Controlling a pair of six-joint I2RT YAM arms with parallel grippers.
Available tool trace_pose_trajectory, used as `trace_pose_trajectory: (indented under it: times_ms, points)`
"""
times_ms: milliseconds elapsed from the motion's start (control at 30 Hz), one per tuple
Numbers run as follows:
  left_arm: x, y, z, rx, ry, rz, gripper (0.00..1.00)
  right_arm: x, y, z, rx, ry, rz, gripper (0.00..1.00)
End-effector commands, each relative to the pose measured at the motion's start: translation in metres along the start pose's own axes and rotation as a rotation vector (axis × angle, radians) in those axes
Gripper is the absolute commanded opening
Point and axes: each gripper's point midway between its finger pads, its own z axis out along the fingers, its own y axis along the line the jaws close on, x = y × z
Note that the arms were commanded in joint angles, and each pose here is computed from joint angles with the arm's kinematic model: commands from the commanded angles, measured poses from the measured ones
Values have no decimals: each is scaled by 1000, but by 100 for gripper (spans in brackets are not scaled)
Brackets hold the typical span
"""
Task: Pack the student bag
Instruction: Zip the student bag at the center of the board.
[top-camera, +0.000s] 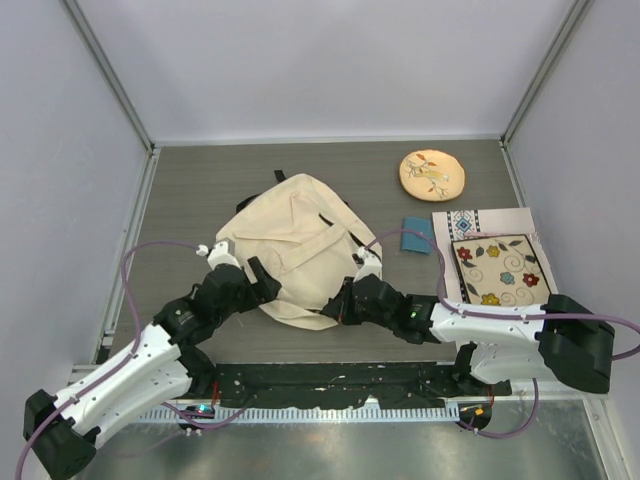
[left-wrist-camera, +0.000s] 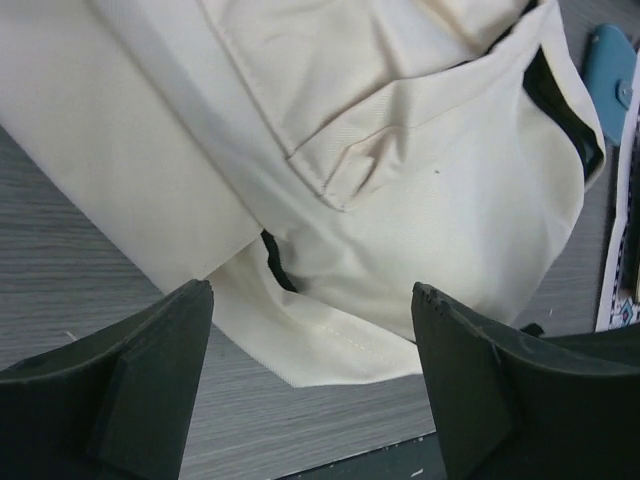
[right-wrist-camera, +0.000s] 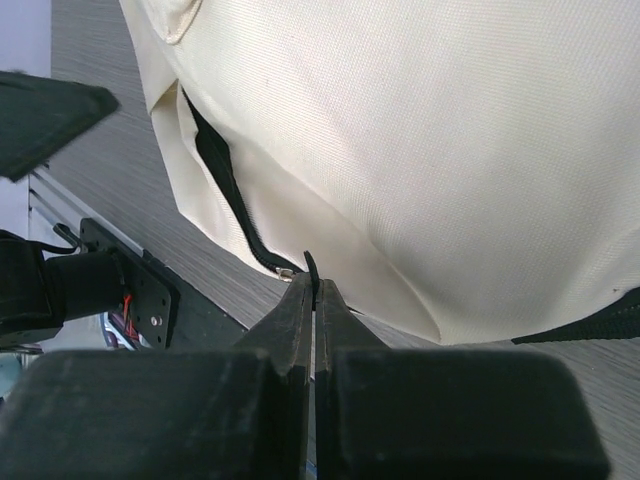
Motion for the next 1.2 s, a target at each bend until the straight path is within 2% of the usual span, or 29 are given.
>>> trace_pose_trajectory:
  times_ms: [0,133,200,267,367,500,600,800,933,1167]
  points:
    - [-19,-20,-24,73,7,189,85,-12,14,6,-24,-45,6,1]
    - [-9,-38,-32,163,96,295,88,-14,15,8,-23,-48,-1,1]
    - [-8,-40,-31,141,112,251,88,-14,16,8,-24,-50,-4,1]
    - [3,-41,-24,97,172,99,90,-15,15,8,-20,-53,-4,1]
    - [24,-64,-23,180,260,-110,89,-17,15,8,-13,-65,8,1]
    - [30,-72,-20,246,221,-301,90,-24,18,9,-12,-89,33,1]
    - [31,-73,-18,255,225,-375,90,-24,19,10,-10,-89,36,1]
    - [43,-63,-1,188,247,-376,90,-22,19,9,-16,-79,29,1]
    - [49,-68,10,200,260,-404,89,-22,18,5,-21,-83,30,1]
    - [64,-58,24,135,293,-345,88,-25,23,0,-52,-95,27,1]
